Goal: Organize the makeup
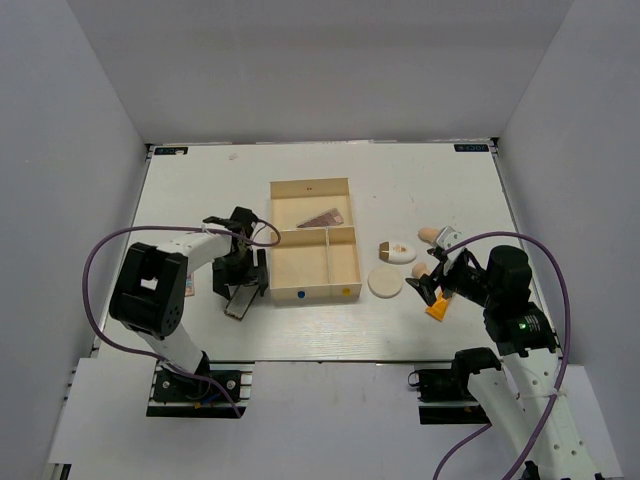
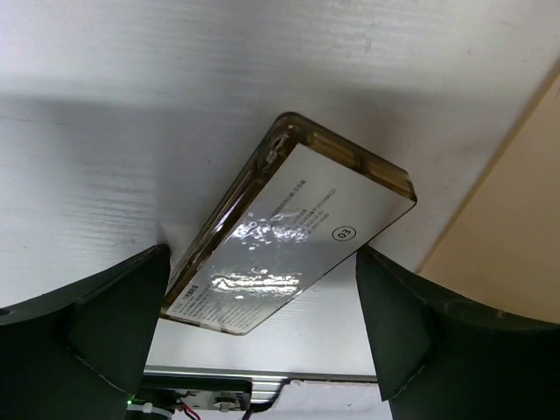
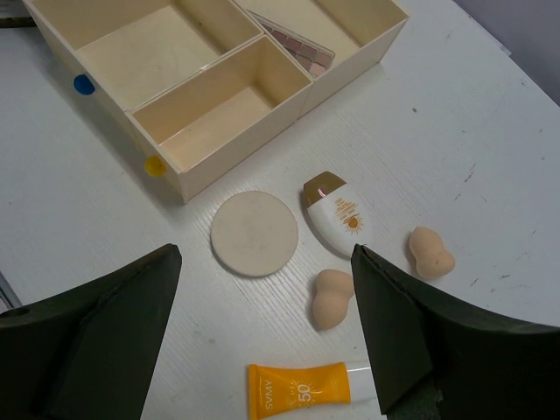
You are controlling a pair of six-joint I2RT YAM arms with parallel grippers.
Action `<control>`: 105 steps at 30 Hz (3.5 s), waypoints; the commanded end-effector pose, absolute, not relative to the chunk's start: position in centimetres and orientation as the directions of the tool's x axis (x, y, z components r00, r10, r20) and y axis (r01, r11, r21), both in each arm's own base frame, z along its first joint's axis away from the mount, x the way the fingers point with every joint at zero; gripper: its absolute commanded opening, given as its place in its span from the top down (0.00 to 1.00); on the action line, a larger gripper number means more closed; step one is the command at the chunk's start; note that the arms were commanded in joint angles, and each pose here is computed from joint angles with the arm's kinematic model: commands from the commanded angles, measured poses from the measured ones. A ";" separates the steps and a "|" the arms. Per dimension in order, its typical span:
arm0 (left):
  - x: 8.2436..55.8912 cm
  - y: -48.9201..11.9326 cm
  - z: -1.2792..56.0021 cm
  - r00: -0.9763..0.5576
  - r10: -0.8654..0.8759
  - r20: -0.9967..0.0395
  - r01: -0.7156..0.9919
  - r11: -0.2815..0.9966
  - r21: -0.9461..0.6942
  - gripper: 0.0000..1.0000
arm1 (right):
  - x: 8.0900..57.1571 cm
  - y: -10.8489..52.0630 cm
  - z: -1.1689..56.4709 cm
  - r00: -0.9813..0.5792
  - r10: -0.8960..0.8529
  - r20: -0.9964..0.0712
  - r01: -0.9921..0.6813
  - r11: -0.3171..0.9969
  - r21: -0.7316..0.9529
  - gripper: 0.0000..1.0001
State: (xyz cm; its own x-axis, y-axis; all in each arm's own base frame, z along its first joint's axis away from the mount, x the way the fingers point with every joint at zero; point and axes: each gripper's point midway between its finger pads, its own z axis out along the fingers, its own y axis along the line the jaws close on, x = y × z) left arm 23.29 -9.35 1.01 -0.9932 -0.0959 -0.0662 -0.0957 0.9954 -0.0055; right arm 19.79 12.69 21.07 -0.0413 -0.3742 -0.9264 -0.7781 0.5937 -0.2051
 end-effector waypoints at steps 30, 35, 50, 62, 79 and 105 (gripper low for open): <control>27.9 -8.8 10.5 -0.852 -0.223 -0.473 -0.180 0.974 -0.134 0.80 | 19.4 13.0 21.1 -0.029 -0.371 -0.928 -0.793 0.574 -0.205 0.16; 29.8 -12.0 15.4 -0.797 -0.209 -0.567 -0.056 0.960 -0.275 0.83 | 19.6 13.0 20.9 -0.041 -0.373 -0.927 -0.791 0.578 -0.198 0.16; 42.2 -20.1 25.0 -0.595 -0.342 -0.727 0.138 0.848 -0.511 0.86 | 20.0 13.0 20.3 -0.064 -0.378 -0.924 -0.791 0.584 -0.184 0.16; 48.8 -22.6 18.3 -0.637 -0.344 -0.690 0.054 0.873 -0.485 0.58 | 20.8 12.5 20.2 -0.079 -0.378 -0.922 -0.763 0.618 -0.188 0.16; 46.8 -21.3 18.1 -0.665 -0.295 -0.686 0.042 0.902 -0.430 0.15 | 21.0 12.3 20.1 -0.088 -0.384 -0.919 -0.754 0.628 -0.190 0.11; 24.6 0.2 12.1 -0.619 -0.609 -0.496 -0.707 0.707 0.014 0.02 | 17.5 14.0 22.4 -0.003 -0.324 -0.946 -0.830 0.529 -0.179 0.11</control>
State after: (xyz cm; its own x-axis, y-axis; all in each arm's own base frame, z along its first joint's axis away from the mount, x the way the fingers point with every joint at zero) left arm 27.11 -1.22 12.41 -0.7160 -0.4773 -0.5095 -0.5556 0.8314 0.0020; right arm 18.29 13.48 20.61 -0.0513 -0.3497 -0.9355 -0.8179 0.5522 -0.1615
